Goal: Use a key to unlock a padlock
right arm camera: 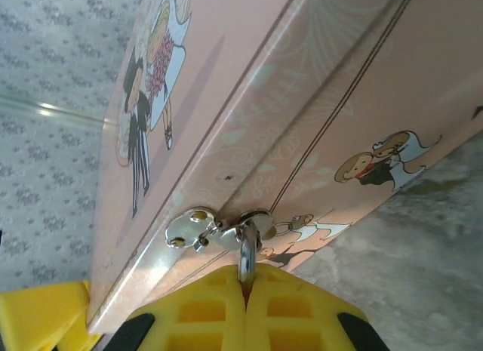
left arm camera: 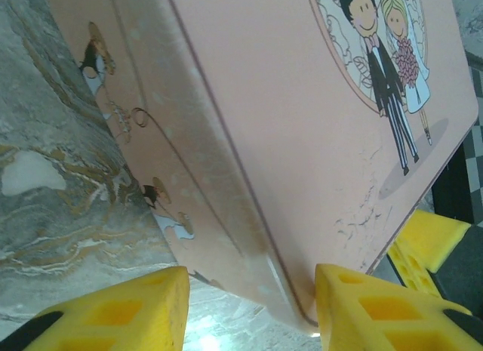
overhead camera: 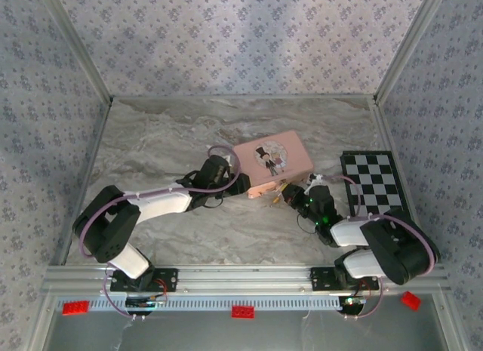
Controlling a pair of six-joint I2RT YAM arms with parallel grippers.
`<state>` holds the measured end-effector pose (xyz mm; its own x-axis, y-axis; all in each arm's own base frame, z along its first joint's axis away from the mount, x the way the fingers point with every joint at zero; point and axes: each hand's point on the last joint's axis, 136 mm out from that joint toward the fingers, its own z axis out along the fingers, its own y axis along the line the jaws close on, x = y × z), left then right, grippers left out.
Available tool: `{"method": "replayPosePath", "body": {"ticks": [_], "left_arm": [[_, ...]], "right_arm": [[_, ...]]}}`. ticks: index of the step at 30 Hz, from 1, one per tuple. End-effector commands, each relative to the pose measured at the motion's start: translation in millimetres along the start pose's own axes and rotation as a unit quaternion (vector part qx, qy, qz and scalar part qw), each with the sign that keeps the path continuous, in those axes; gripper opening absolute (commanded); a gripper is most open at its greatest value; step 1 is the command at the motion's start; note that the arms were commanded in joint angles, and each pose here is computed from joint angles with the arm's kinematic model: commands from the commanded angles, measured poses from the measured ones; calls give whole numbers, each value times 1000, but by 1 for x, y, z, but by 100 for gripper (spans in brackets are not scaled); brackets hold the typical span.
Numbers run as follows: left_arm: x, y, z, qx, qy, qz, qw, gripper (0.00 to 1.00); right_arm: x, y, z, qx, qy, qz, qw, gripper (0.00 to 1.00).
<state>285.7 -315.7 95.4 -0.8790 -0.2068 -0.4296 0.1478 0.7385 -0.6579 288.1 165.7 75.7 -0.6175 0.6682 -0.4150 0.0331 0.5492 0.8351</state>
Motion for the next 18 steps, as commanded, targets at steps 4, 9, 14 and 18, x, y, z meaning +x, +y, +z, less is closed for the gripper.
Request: {"method": "replayPosePath", "body": {"ticks": [4,9,14,18], "left_arm": [[-2,0,4,-9,-21,-21,1000,47],[-5,-8,5,-5,-25,-15,1000,49],[-11,-11,7,-17,-26,-7,999,53],[-19,-17,8,-19,-34,0,999,56]], "right_arm": [[-39,11,-11,-1,-95,23,995,0],[-32,-5,-6,34,-72,33,996,0],[-31,-23,-7,52,-68,42,995,0],[-36,-24,-5,42,-59,52,996,0]]}}
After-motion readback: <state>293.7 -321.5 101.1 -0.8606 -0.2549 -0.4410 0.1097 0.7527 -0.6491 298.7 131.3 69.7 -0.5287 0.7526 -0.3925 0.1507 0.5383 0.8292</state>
